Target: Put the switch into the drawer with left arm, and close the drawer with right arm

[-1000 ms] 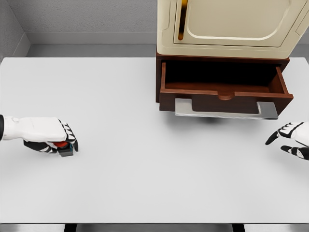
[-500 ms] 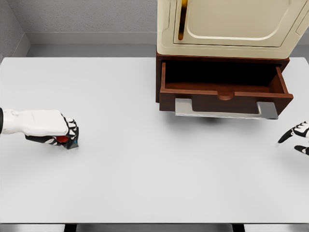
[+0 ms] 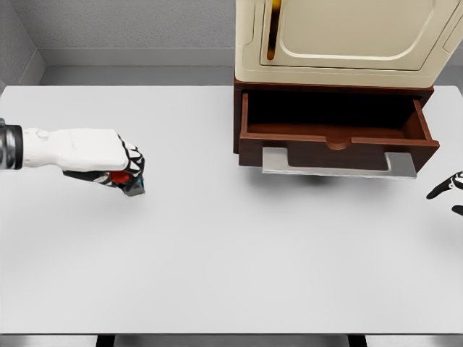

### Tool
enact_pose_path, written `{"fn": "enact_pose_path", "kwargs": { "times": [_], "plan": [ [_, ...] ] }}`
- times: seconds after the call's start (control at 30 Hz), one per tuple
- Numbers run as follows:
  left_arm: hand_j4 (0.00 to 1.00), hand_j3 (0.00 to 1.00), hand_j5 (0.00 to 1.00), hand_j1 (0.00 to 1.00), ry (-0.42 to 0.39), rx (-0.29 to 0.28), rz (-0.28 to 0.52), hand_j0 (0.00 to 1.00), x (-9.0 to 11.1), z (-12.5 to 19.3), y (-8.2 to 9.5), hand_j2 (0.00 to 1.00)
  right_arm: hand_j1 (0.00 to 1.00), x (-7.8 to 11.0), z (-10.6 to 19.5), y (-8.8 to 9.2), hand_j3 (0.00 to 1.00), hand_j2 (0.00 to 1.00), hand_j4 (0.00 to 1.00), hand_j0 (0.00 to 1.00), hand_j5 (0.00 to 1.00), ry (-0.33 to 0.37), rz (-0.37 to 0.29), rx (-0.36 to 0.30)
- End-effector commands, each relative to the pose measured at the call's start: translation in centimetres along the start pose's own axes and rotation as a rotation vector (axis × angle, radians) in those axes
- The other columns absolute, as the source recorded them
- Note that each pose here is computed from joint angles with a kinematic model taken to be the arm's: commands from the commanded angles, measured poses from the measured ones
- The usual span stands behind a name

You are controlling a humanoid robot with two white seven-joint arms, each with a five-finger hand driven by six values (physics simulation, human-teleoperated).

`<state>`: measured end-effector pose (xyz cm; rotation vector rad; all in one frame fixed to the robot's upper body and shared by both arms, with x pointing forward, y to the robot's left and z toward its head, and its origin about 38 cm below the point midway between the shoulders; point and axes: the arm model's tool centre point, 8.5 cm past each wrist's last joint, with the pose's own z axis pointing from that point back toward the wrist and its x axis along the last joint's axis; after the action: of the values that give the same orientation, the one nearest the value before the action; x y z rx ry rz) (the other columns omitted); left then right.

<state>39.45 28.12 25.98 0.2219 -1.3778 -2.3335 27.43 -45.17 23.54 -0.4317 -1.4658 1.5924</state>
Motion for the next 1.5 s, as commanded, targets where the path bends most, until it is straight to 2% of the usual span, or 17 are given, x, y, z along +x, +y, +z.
{"fn": "enact_pose_path", "kwargs": {
  "times": [0.0,0.03,0.07,0.13,0.17,0.4,0.73,0.87,1.1,1.2,1.3,1.37,1.47],
  "plan": [
    [0.34,0.34,0.34,0.34,-0.029,0.032,0.028,0.34,0.3,-0.4,0.4,0.34,0.62,0.0,0.0,-0.2,0.62,0.62,0.62,0.62,0.62,-0.001,-0.002,-0.001],
    [0.34,0.34,0.34,0.34,-0.035,0.041,0.034,0.34,0.3,-0.4,0.6,0.34,0.62,0.0,0.0,0.0,0.62,0.62,0.62,0.62,0.62,-0.001,-0.002,0.009],
    [0.34,0.34,0.34,0.34,-0.046,0.057,0.031,0.34,0.4,-0.7,1.2,0.34,0.62,0.0,0.1,-0.8,0.62,0.62,0.62,0.62,0.62,0.000,0.023,0.032],
    [0.34,0.34,0.34,0.34,-0.073,0.085,0.023,0.34,0.8,-1.6,2.2,0.34,0.61,0.0,0.1,-1.0,0.61,0.61,0.61,0.61,0.61,0.000,0.031,0.042],
    [0.34,0.34,0.34,0.34,-0.101,0.116,0.008,0.34,1.1,-2.5,3.5,0.34,0.61,0.0,0.1,-1.0,0.61,0.61,0.61,0.61,0.61,0.000,0.032,0.041],
    [0.34,0.34,0.34,0.34,-0.164,0.178,0.011,0.34,1.9,-4.1,5.5,0.34,0.61,0.1,-0.1,-1.1,0.61,0.61,0.61,0.61,0.61,-0.006,0.038,0.063],
    [0.33,0.33,0.33,0.33,-0.165,0.183,0.006,0.33,1.9,-3.9,5.8,0.33,0.61,0.2,-0.5,-0.5,0.61,0.61,0.61,0.61,0.61,-0.015,0.029,0.078],
    [0.27,0.27,0.27,0.27,-0.183,0.206,-0.009,0.27,2.2,-4.2,7.0,0.27,0.61,0.2,-0.4,-0.4,0.61,0.61,0.61,0.61,0.61,-0.015,0.028,0.079],
    [0.26,0.26,0.26,0.26,-0.208,0.239,-0.048,0.26,2.8,-4.7,9.1,0.26,0.62,0.2,-0.4,-0.4,0.62,0.62,0.62,0.62,0.62,-0.015,0.028,0.079],
    [0.26,0.26,0.26,0.26,-0.226,0.257,-0.064,0.26,3.2,-5.2,10.2,0.26,0.61,0.2,-0.4,-0.4,0.61,0.61,0.61,0.61,0.61,-0.015,0.028,0.079],
    [0.26,0.26,0.26,0.26,-0.237,0.285,-0.049,0.26,2.7,-6.7,11.3,0.26,0.61,0.2,-0.4,-0.4,0.61,0.61,0.61,0.61,0.61,-0.015,0.028,0.079],
    [0.26,0.26,0.26,0.26,-0.232,0.308,-0.048,0.26,2.0,-7.5,12.8,0.26,0.62,0.2,-0.4,-0.4,0.62,0.62,0.62,0.62,0.62,-0.015,0.028,0.079],
    [0.26,0.26,0.26,0.26,-0.265,0.335,-0.078,0.26,2.9,-8.9,15.0,0.26,0.62,0.2,-0.4,-0.4,0.62,0.62,0.62,0.62,0.62,-0.015,0.028,0.079]
  ]
}}
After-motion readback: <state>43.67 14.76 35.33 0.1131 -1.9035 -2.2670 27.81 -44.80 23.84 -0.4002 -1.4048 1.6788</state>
